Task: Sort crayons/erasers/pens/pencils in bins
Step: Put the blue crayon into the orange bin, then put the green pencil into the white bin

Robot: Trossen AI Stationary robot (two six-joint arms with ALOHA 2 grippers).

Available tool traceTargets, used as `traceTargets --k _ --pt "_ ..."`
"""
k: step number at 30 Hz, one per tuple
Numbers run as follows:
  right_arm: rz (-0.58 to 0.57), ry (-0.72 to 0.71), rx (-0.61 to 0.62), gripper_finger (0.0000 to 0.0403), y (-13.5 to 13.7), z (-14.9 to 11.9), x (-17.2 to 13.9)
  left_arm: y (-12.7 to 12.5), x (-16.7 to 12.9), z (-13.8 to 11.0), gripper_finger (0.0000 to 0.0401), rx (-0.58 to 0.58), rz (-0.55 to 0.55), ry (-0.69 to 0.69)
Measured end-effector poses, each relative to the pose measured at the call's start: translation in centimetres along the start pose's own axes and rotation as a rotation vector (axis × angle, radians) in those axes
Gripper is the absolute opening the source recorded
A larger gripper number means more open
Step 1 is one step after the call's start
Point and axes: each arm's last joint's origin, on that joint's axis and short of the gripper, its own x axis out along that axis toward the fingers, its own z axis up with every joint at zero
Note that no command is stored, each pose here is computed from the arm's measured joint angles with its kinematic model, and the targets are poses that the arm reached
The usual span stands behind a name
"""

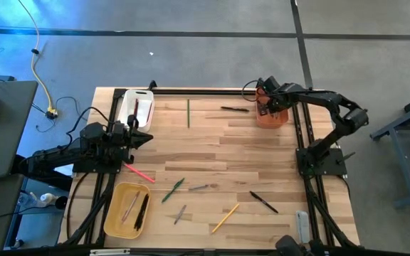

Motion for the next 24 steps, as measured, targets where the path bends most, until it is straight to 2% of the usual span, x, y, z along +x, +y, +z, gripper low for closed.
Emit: traceTargets --k 6,9,11,14,18,21,24 --pt "-0.002 -0.02 -0.056 0.0111 -0.1 0.1 -0.4 0.0 0.0 0.3 0.0003 0.009 -0.004 -0.027" --pt "-0.01 -0.055 -0.112 0.012 -0.1 0.2 -0.8 0.0 0.2 0.1 0.0003 -0.043 -0.003 -0.006" --pt "-0.008 -0.076 -0.166 0.011 -0.1 0.2 -1.4 0.1 0.3 0.0 0.0003 -0.039 -0.001 0.009" --pt "0.011 -0.144 -0.227 0.0073 0.0 0.1 -3.0 0.2 0.6 -0.3 0.0003 -0.014 0.006 0.042" --pt "0.075 -0.325 -0.301 0.001 0.7 0.1 -6.1 0.3 1.1 -0.5 0.0001 -0.01 0.014 0.072" --pt "0.167 -0.506 -0.339 0.0014 1.6 -0.3 -8.4 0.4 1.4 -0.8 0.0 0.004 0.013 0.101" --pt "0.272 -0.66 -0.39 0.0011 2.5 -1.8 -9.0 0.3 1.8 -0.8 0.0 0.035 -0.009 0.102"
